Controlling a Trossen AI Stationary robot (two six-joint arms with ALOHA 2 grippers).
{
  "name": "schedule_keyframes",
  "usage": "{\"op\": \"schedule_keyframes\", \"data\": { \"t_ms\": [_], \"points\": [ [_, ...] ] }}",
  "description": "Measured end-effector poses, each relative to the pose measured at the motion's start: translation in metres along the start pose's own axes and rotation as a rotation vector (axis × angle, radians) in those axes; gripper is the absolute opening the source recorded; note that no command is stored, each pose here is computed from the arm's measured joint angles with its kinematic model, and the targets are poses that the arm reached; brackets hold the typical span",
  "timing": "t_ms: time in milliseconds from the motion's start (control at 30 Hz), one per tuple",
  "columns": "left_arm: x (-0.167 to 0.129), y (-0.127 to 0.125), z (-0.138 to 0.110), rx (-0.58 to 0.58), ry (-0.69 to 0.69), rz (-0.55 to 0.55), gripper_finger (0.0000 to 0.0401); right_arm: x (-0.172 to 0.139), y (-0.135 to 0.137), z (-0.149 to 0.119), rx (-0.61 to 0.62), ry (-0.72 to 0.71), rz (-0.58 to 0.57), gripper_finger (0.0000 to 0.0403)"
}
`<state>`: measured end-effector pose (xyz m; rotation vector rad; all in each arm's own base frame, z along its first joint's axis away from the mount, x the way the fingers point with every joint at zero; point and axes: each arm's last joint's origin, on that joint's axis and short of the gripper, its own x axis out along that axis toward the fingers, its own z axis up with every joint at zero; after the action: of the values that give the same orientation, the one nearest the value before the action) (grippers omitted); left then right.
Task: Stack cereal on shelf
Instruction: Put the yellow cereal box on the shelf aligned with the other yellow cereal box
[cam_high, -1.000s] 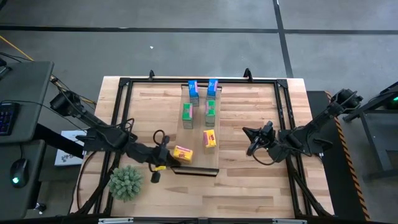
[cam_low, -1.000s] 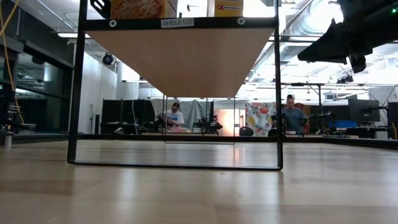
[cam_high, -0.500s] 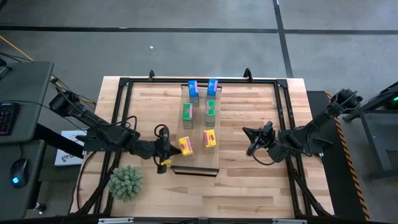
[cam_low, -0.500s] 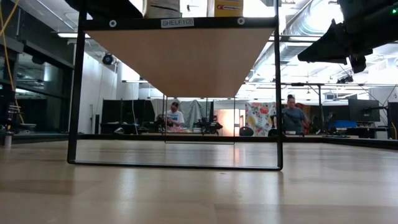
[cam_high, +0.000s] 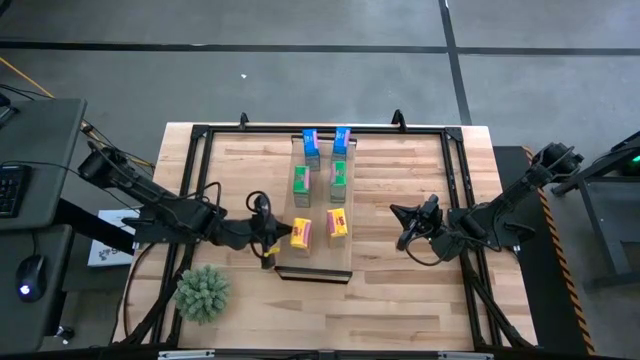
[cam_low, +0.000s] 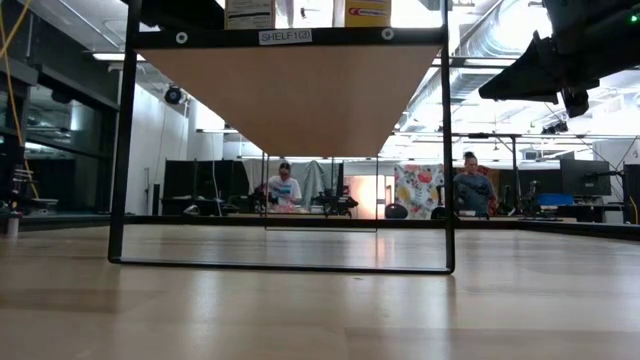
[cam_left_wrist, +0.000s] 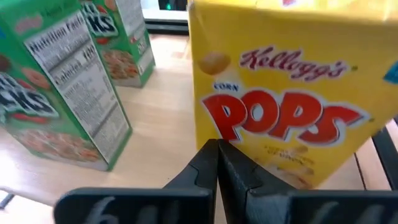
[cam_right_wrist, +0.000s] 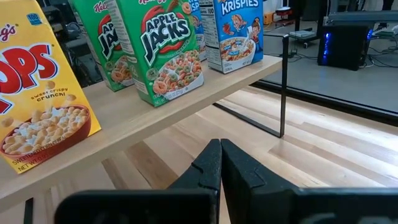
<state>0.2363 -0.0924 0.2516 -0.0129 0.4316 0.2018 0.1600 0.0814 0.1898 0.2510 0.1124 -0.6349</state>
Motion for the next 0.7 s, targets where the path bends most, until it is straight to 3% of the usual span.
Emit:
{"op": "schedule_keyframes", "data": {
  "t_ms": [300,500,567,700],
  "points": [
    [-0.001,0.001,-0.001,0.034,0.011,0.011,0.0,0.0,0.0,0.0,0.0,0.0,0.0,0.0],
    [-0.026,0.007,0.001,-0.005,0.024,-0.02,0.0,0.0,0.0,0.0,-0.001,0.0,0.0,0.0],
    [-0.036,0.005,0.003,-0.016,0.012,-0.072,0.0,0.0,0.0,0.0,-0.002,0.001,0.0,0.0],
    [-0.045,-0.013,0.003,0.042,0.013,-0.3,0.0,0.0,0.0,0.0,-0.005,0.001,-0.001,0.0]
  ]
}}
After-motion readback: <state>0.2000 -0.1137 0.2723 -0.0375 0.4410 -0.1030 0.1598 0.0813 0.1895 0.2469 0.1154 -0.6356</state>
